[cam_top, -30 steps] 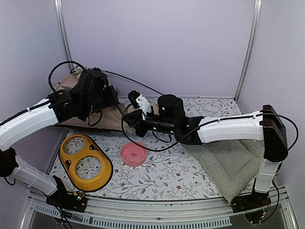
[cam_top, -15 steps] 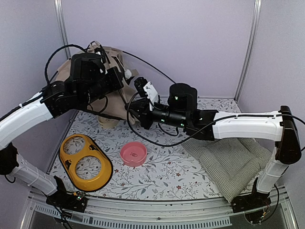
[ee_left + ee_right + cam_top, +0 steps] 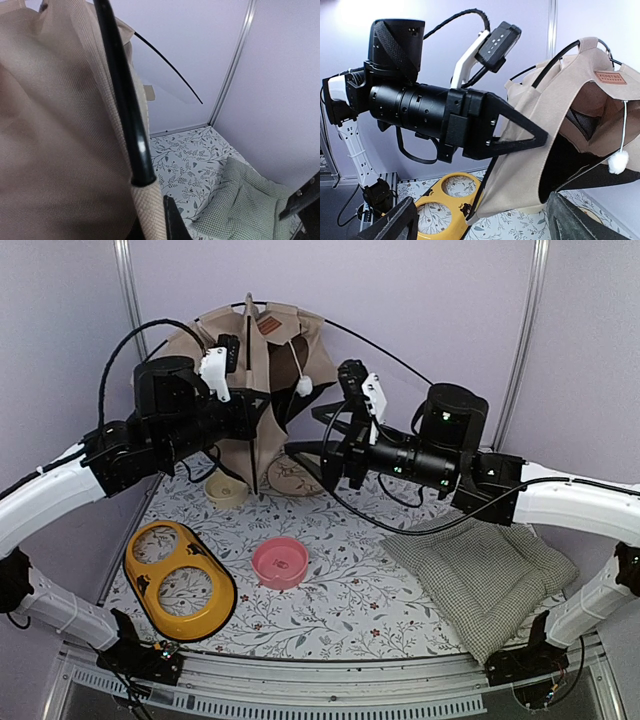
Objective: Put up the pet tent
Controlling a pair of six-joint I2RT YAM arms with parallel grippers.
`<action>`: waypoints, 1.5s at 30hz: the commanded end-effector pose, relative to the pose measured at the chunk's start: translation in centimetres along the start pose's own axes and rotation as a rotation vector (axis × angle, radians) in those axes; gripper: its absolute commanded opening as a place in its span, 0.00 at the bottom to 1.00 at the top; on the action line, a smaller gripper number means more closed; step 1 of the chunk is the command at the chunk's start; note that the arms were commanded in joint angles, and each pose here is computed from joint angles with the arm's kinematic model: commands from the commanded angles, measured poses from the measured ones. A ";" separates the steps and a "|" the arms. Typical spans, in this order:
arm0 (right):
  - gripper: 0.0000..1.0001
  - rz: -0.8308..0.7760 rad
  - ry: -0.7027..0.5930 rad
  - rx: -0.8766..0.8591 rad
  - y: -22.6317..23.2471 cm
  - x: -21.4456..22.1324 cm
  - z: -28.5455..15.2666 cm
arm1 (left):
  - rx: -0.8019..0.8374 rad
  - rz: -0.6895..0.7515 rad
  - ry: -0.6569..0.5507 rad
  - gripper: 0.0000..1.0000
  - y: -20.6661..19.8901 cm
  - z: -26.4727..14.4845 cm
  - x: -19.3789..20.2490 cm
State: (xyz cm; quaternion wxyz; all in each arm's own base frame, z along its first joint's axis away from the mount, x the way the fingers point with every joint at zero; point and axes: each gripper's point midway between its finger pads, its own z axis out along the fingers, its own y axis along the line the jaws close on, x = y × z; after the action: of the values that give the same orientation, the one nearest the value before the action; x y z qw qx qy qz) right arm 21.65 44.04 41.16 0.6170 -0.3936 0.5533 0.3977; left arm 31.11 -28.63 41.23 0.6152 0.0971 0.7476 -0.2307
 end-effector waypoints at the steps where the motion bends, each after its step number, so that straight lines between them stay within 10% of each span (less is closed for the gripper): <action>1: 0.94 -0.008 0.031 0.023 -0.8 -0.5 -3.1 | 0.203 0.096 -0.144 0.00 -1.8 -2.2 -4.0; 18: 0.99 0.002 0.025 0.327 -8.1 -6.5 -14.4 | 0.436 0.291 -0.041 0.00 -0.2 -1.0 1.4; 28: 0.99 0.075 0.162 0.608 -16.6 -3.1 -18.7 | 0.390 0.390 -0.023 0.00 1.1 -0.9 3.9; 45: 0.98 0.192 0.259 0.593 -18.1 1.5 -18.7 | 0.240 0.567 -0.106 0.00 1.5 -2.4 4.1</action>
State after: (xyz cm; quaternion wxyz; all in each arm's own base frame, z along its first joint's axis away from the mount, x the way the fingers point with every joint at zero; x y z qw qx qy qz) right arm 31.72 19.61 40.31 0.6104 -0.1844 0.7411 0.2104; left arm 28.67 -27.60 33.20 0.6031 0.3869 0.6728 -0.1842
